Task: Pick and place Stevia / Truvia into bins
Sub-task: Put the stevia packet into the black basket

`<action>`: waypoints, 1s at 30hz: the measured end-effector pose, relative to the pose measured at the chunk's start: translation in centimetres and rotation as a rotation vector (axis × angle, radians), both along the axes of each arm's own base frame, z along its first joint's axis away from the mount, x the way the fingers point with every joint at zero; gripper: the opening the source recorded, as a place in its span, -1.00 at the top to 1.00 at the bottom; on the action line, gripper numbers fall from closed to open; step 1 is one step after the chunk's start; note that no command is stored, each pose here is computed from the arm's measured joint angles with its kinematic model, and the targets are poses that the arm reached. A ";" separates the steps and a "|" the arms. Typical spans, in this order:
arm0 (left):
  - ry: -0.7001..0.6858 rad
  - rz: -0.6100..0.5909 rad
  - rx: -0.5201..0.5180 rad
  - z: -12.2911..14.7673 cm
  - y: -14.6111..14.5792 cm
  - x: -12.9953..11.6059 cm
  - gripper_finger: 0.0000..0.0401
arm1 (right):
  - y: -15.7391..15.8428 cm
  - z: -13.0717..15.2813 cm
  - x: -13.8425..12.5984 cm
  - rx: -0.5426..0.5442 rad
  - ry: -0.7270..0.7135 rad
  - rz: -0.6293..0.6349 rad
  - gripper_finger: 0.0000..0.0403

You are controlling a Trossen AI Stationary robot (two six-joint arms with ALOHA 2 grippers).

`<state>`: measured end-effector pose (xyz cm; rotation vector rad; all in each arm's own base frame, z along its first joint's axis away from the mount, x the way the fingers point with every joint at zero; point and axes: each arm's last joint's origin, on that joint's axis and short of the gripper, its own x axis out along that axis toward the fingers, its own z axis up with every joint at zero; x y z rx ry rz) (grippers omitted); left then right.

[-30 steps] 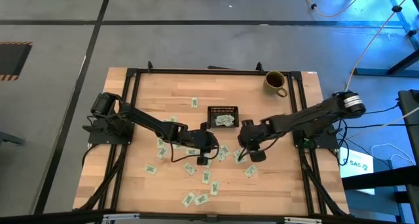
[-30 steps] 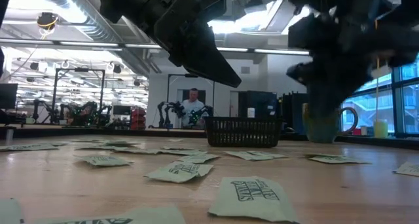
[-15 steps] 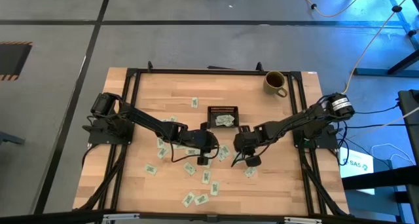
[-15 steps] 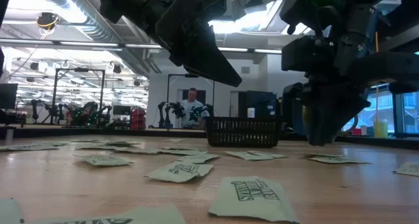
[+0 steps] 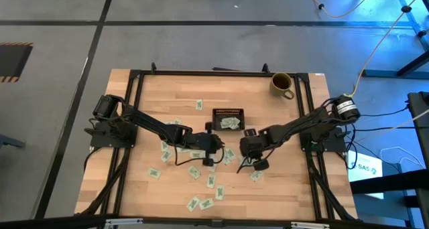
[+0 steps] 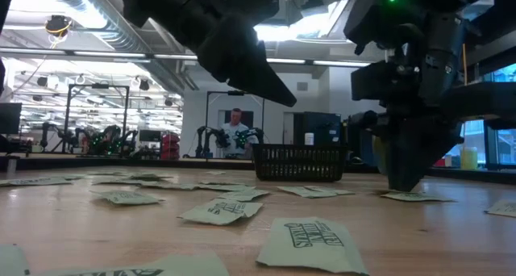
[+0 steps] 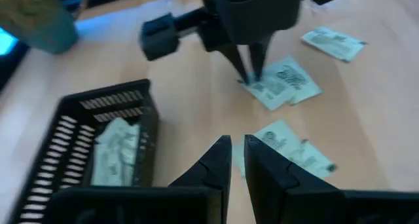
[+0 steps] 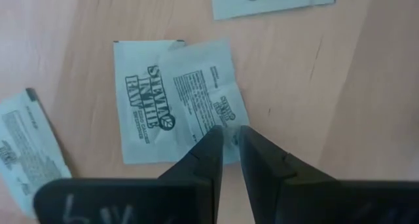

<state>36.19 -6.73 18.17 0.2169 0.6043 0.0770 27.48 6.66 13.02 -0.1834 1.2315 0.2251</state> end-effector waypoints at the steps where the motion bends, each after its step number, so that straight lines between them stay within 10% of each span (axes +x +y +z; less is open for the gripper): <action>1: 0.000 0.007 0.015 0.0 0.0 0.0 0.82 | 0.0 -0.2 0.1 -0.001 0.003 0.000 0.71; 30: 0.016 -0.040 0.133 0.0 0.1 0.0 0.80 | 0.1 2.5 0.3 0.040 -0.100 -0.061 0.99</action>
